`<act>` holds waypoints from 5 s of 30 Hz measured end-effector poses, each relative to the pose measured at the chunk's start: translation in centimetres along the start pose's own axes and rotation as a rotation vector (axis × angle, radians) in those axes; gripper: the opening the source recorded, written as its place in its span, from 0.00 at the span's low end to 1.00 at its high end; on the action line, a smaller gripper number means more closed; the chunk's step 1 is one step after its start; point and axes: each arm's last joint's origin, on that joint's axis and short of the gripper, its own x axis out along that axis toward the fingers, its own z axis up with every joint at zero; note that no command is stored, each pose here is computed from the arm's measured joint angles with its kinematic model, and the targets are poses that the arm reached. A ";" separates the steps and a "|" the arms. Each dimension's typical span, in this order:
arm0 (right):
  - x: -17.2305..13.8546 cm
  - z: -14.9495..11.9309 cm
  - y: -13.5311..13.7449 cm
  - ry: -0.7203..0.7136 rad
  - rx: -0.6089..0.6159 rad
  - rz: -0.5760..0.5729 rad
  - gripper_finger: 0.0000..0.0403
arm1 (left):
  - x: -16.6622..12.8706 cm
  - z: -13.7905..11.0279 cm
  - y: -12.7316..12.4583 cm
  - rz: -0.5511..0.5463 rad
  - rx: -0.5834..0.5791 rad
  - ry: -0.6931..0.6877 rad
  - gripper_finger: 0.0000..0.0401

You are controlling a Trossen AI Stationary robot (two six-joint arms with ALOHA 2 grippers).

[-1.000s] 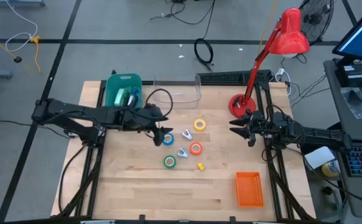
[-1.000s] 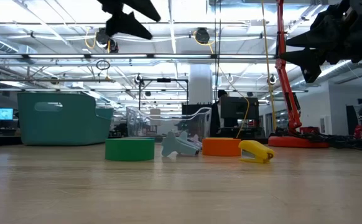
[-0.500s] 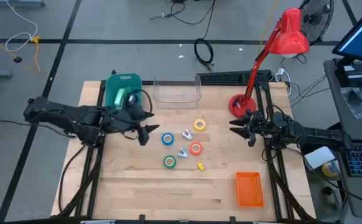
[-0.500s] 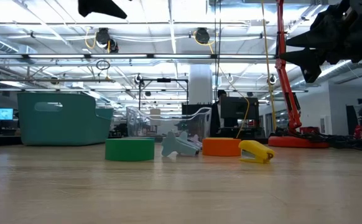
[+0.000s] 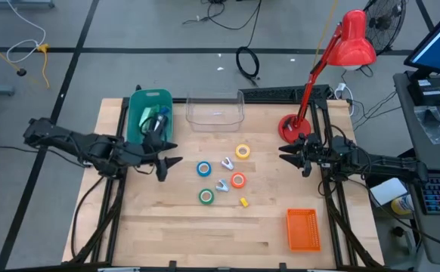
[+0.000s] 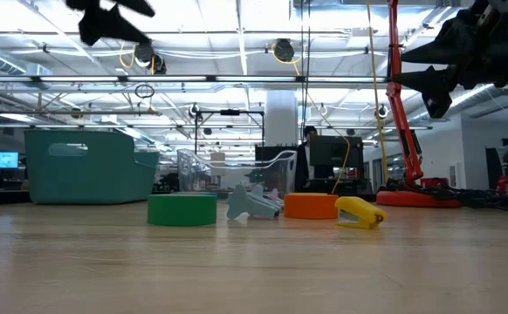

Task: Pick and place Stapler, Stapler remover, tape
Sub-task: Put the yellow stapler into the green bin

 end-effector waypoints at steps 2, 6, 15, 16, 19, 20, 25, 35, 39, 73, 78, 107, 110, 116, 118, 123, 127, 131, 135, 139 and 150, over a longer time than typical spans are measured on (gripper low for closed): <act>0.0 0.0 0.0 -0.001 0.007 0.000 0.41 | 0.0 -1.2 0.4 -0.013 -0.004 0.008 0.68; 0.0 0.4 0.2 -0.043 0.056 0.023 0.41 | -0.2 -2.9 1.0 -0.028 0.000 0.020 0.68; -0.1 1.6 0.7 -0.169 0.045 0.060 0.41 | -1.2 -4.8 2.6 -0.045 -0.013 0.005 0.68; 0.0 1.6 0.7 -0.171 0.043 0.059 0.41 | -1.3 -4.9 2.8 -0.049 -0.015 -0.001 0.68; 0.3 1.5 0.6 -0.157 0.051 0.053 0.41 | -1.7 -5.5 3.5 -0.055 -0.023 -0.016 0.68; 0.4 1.5 0.6 -0.153 0.059 0.052 0.41 | -1.9 -5.8 3.7 -0.056 -0.025 -0.022 0.68; 1.2 1.6 0.5 -0.159 0.062 0.055 0.41 | -2.3 -7.0 4.8 -0.065 -0.037 -0.039 0.68; 2.7 1.5 0.4 -0.171 0.067 0.068 0.41 | -2.9 -8.4 6.0 -0.083 -0.060 -0.071 0.68; 3.2 1.5 0.7 -0.176 0.076 0.094 0.41 | -3.2 -8.7 6.5 -0.070 -0.052 -0.065 0.68; 11.4 1.6 5.1 0.109 0.025 -0.090 0.41 | -5.9 -10.0 9.3 -0.043 -0.072 -0.087 0.68; 12.6 1.3 5.5 0.175 0.009 -0.137 0.41 | -6.0 -9.8 9.3 -0.051 -0.070 -0.102 0.68; 16.3 1.1 6.2 0.388 -0.067 -0.282 0.30 | -6.2 -9.4 8.5 -0.238 0.006 -0.090 0.68; 16.3 1.1 6.3 0.394 -0.063 -0.272 0.28 | -6.4 -8.9 8.1 -0.337 0.079 -0.132 0.68; 16.4 1.2 6.5 0.395 -0.068 -0.227 0.24 | -6.4 -9.0 8.0 -0.354 0.106 -0.119 0.68; 16.4 1.2 6.6 0.390 -0.073 -0.218 0.23 | -6.4 -9.0 8.1 -0.351 0.106 -0.120 0.68; 16.3 0.9 7.2 0.399 -0.095 -0.197 0.21 | -6.1 -9.3 8.2 -0.301 0.081 -0.119 0.68; 16.3 0.8 7.5 0.405 -0.107 -0.183 0.18 | -5.1 -10.3 8.1 -0.292 0.020 -0.085 0.68; 16.1 1.2 7.6 0.385 -0.104 -0.174 0.16 | -4.6 -10.6 7.9 -0.312 0.000 -0.112 0.68; 16.3 1.4 7.8 0.349 -0.088 -0.158 0.15 | -4.6 -10.5 7.7 -0.343 0.025 -0.122 0.68; 16.3 1.7 8.0 0.321 -0.066 -0.146 0.15 | -4.7 -10.6 7.7 -0.370 0.011 -0.108 0.68; 16.2 1.2 8.3 0.387 -0.032 -0.085 0.15 | -4.6 -10.6 7.6 -0.386 0.009 -0.097 0.68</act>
